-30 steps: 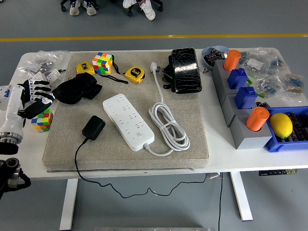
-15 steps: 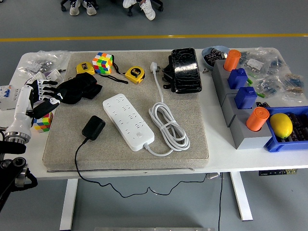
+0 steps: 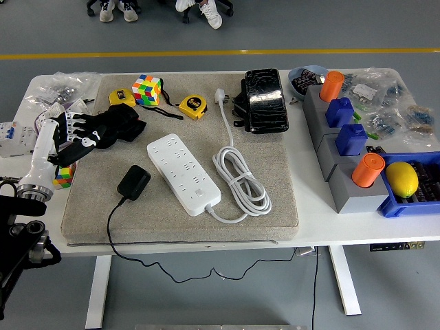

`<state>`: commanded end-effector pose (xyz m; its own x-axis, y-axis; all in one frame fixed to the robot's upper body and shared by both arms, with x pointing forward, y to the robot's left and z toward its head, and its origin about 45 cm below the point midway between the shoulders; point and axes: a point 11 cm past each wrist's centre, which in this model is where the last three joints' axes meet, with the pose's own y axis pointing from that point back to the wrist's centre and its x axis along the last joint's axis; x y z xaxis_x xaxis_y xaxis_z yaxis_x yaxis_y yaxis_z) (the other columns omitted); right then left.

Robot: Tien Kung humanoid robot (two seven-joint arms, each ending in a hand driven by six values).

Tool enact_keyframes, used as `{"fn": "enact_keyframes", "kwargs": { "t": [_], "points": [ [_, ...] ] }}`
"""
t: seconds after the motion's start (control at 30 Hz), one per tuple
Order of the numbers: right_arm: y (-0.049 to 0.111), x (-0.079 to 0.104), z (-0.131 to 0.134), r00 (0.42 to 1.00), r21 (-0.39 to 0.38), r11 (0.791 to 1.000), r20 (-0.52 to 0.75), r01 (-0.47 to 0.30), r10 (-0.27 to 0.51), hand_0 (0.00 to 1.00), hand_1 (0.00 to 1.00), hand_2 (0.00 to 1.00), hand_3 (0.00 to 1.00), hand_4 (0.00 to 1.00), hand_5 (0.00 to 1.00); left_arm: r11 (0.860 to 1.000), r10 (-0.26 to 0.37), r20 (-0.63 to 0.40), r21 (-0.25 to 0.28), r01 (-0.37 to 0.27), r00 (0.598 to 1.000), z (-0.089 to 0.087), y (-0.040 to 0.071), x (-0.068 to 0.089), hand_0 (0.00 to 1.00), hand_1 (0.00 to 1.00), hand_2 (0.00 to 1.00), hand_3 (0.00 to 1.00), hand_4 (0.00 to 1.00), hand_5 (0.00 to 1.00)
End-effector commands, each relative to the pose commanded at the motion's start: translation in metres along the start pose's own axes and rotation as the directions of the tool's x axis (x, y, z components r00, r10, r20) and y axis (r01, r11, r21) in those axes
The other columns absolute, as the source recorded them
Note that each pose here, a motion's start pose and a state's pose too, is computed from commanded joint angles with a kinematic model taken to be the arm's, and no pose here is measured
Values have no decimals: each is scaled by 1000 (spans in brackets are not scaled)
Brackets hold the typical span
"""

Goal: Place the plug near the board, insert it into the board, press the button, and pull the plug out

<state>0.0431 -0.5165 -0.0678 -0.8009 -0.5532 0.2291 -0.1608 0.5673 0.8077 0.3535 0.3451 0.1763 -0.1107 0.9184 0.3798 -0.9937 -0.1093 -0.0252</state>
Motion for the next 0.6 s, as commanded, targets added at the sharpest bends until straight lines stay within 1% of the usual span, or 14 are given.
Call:
{"fn": "enact_keyframes", "kwargs": {
  "t": [0.27, 0.6],
  "points": [
    [1, 0, 8, 1000, -18, 1000, -7, 0, 0, 546, 579, 527, 504, 818, 362, 1000, -8, 1, -9, 8, 1000, 3, -1, 0, 328, 457, 497, 550, 837, 325],
    [0, -5, 0, 1000, -8, 1000, -9, 14, -14, 546, 576, 526, 504, 819, 363, 1000, -21, 11, -21, 22, 1000, 7, -3, -2, 328, 457, 497, 551, 837, 324]
  ]
}}
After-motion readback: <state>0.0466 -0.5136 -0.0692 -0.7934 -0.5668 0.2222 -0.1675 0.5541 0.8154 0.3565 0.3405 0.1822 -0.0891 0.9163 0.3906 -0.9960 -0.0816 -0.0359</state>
